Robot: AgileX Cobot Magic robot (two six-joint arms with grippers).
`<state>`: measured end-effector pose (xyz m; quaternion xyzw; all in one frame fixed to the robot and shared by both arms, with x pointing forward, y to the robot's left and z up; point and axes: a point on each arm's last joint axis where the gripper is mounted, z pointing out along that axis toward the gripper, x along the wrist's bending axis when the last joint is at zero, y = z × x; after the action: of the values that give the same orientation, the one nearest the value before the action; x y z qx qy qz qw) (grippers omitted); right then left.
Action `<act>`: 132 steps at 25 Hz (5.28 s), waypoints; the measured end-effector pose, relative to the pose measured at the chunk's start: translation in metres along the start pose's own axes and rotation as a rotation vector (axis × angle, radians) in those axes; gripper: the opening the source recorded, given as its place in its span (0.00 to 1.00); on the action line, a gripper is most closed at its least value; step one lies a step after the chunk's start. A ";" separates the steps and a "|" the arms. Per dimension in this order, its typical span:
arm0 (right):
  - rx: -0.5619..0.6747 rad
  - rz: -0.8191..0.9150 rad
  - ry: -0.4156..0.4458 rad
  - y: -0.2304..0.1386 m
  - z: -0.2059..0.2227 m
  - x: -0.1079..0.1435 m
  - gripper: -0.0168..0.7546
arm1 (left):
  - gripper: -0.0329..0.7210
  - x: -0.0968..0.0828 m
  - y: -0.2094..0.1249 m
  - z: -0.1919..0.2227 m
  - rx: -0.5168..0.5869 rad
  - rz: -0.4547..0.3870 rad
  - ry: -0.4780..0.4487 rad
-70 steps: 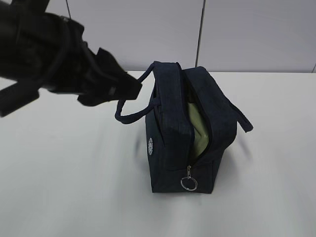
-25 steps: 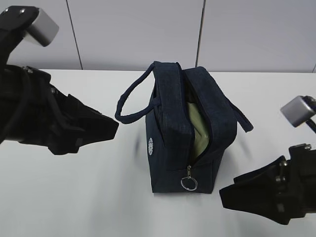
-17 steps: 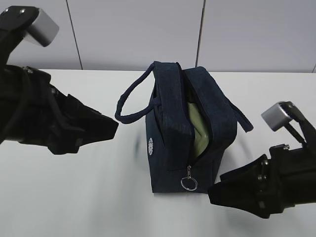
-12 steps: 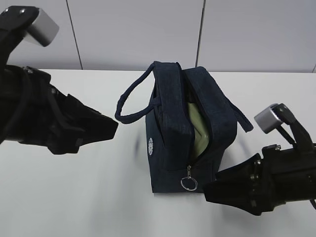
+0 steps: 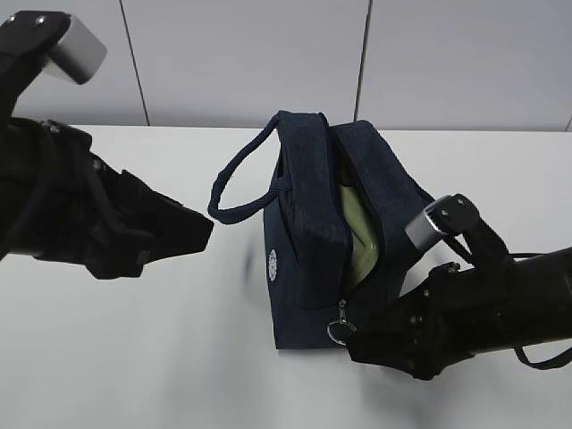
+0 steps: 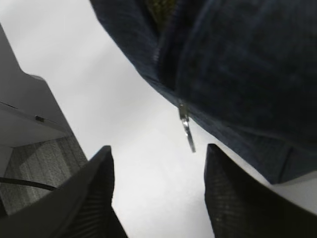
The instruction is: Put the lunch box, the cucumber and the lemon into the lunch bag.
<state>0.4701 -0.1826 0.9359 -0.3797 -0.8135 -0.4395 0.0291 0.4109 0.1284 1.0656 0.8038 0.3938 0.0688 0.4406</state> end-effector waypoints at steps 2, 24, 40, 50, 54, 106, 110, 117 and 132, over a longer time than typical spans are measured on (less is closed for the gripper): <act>0.021 0.008 -0.028 -0.003 0.004 -0.005 0.58 | 0.43 0.000 0.000 0.000 0.000 0.000 0.000; 0.038 0.054 -0.007 0.000 0.036 -0.009 0.51 | 0.43 0.000 0.001 0.000 -0.008 0.000 0.003; 0.025 0.053 -0.013 0.001 0.037 -0.009 0.15 | 0.43 0.000 0.001 0.000 -0.008 0.000 0.003; 0.025 0.042 -0.016 0.001 0.037 -0.010 0.05 | 0.43 0.000 0.001 0.000 -0.008 0.000 0.003; 0.023 0.052 -0.001 0.000 0.039 -0.010 0.16 | 0.43 0.000 0.001 0.000 -0.008 0.000 0.003; -0.077 0.032 -0.168 -0.025 -0.024 0.028 0.30 | 0.42 0.000 0.000 0.000 -0.001 0.003 0.002; -0.077 0.025 -0.168 -0.025 -0.024 0.028 0.30 | 0.42 0.000 0.001 0.000 -0.006 0.003 0.003; -0.103 0.013 -0.140 -0.012 -0.021 0.027 0.31 | 0.41 0.000 0.001 0.000 -0.011 0.003 0.005; -0.013 0.091 -0.065 -0.008 0.022 0.000 0.41 | 0.41 0.002 0.002 0.000 -0.023 0.024 0.018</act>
<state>0.4719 -0.1691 0.9170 -0.4306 -0.7929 -0.4306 0.0201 0.4132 0.1289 1.0669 0.8026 0.3874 0.0857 0.4455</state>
